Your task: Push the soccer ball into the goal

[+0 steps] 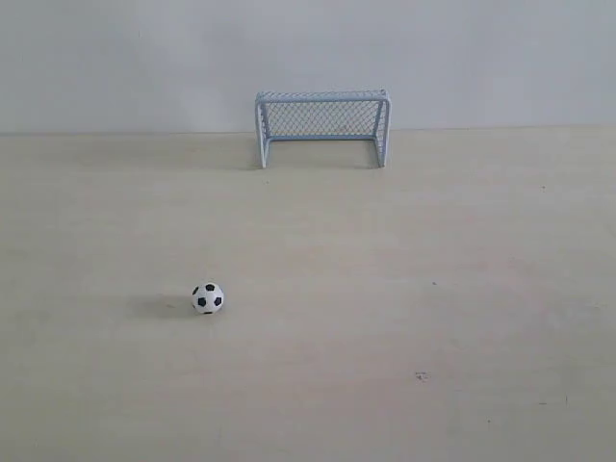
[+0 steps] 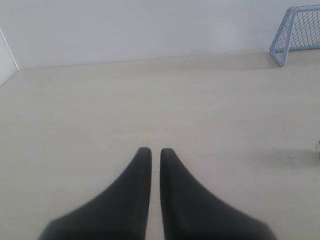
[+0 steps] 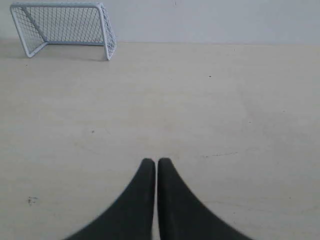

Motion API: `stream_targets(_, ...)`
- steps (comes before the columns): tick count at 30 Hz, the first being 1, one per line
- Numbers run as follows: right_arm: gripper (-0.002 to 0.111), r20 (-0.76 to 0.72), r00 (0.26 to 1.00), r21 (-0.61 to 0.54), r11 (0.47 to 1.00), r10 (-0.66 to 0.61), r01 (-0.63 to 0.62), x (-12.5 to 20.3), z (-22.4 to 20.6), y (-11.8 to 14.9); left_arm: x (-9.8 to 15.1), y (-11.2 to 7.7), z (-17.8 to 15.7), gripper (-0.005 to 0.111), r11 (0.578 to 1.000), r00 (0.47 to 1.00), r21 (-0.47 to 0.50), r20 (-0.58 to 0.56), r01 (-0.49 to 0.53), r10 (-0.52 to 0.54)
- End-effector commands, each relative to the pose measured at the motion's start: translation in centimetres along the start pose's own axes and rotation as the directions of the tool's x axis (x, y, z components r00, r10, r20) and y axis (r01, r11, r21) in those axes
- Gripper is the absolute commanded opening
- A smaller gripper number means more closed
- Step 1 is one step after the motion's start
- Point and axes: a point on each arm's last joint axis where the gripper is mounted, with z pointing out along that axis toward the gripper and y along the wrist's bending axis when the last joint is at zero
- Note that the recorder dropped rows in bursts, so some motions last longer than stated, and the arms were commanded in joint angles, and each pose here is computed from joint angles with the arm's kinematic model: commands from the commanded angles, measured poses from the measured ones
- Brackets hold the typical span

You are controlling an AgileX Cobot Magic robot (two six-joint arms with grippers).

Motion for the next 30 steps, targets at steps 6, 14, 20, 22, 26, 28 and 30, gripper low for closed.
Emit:
stream_targets(6,0.0,0.009,1.0,0.009,1.0,-0.005,0.004,-0.1,0.0,-0.1,-0.2,0.0,-0.1,0.006,1.0,1.0,-0.003,0.01,0.008,-0.008)
stream_targets(14,0.0,0.009,1.0,0.009,1.0,-0.005,0.004,-0.1,0.0,-0.1,-0.2,0.0,-0.1,0.006,1.0,1.0,-0.003,0.01,0.008,-0.008)
stream_targets(20,0.0,0.009,1.0,0.009,1.0,-0.005,0.004,-0.1,0.0,-0.1,-0.2,0.0,-0.1,0.006,1.0,1.0,-0.003,0.01,0.008,-0.008)
stream_targets(22,0.0,0.009,1.0,0.009,1.0,-0.005,0.004,-0.1,0.0,-0.1,-0.2,0.0,-0.1,0.006,1.0,1.0,-0.003,0.01,0.008,-0.008)
stream_targets(26,0.0,0.012,1.0,0.007,1.0,0.011,-0.011,-0.1,0.0,0.0,-0.2,0.0,-0.1,0.006,1.0,1.0,-0.003,0.01,0.008,-0.008)
stream_targets(28,0.0,-0.002,1.0,0.009,1.0,0.015,-0.015,-0.1,-0.1,-0.1,-0.2,0.0,-0.1,0.006,1.0,1.0,-0.003,0.01,0.008,-0.008)
stream_targets(30,0.0,0.012,1.0,0.009,1.0,0.015,-0.015,-1.4,-0.7,0.0,-0.2,0.0,-0.1,0.006,1.0,1.0,-0.003,0.01,0.008,-0.008)
